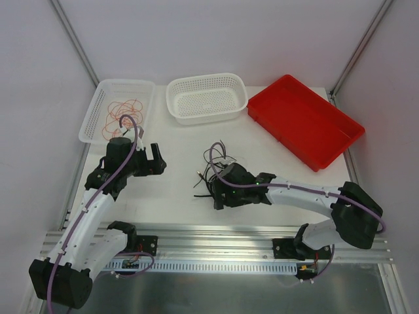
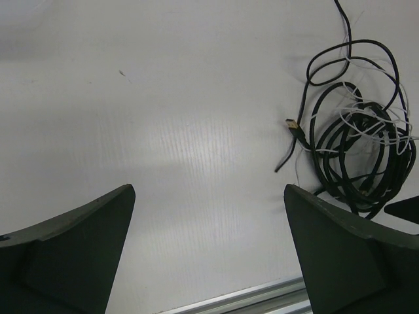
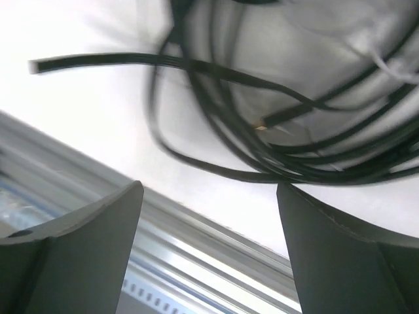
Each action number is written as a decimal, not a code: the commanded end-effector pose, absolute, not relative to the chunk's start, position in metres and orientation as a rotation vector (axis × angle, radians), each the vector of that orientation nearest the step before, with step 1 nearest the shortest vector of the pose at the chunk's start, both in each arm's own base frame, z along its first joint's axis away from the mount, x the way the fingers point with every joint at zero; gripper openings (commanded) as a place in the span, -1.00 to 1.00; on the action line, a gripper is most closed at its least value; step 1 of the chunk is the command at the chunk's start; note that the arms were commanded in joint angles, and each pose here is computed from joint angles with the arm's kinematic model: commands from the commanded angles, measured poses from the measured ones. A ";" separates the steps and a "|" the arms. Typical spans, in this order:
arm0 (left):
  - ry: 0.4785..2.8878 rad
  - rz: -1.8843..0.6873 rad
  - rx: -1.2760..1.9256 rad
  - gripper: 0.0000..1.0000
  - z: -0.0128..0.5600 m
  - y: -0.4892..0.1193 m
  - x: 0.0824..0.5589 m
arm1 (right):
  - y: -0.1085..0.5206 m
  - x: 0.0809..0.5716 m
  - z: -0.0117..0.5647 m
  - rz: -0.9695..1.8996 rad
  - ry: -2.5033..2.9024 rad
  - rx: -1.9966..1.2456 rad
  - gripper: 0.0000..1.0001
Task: Untangle the cables
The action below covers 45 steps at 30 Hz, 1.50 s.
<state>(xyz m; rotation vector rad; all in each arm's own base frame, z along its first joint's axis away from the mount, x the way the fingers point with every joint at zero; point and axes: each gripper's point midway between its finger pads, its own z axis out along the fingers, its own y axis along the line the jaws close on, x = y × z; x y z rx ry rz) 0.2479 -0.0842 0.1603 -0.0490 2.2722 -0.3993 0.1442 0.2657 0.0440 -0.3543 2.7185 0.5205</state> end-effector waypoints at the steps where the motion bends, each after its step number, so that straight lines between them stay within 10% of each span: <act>1: 2.239 -0.435 0.008 0.98 0.165 -0.091 0.250 | 0.302 0.158 0.086 0.609 2.589 -0.403 0.74; 11: 2.261 -0.465 0.033 0.98 0.161 -0.096 0.250 | 0.240 0.211 0.141 0.163 2.334 -0.718 0.29; 25: 2.281 -0.480 0.054 0.98 0.156 -0.099 0.249 | 0.229 0.259 0.111 0.254 2.353 -0.877 -0.28; 45: 2.294 -0.496 0.069 0.99 0.154 -0.102 0.249 | 0.247 0.264 0.084 0.358 2.400 -0.954 -0.42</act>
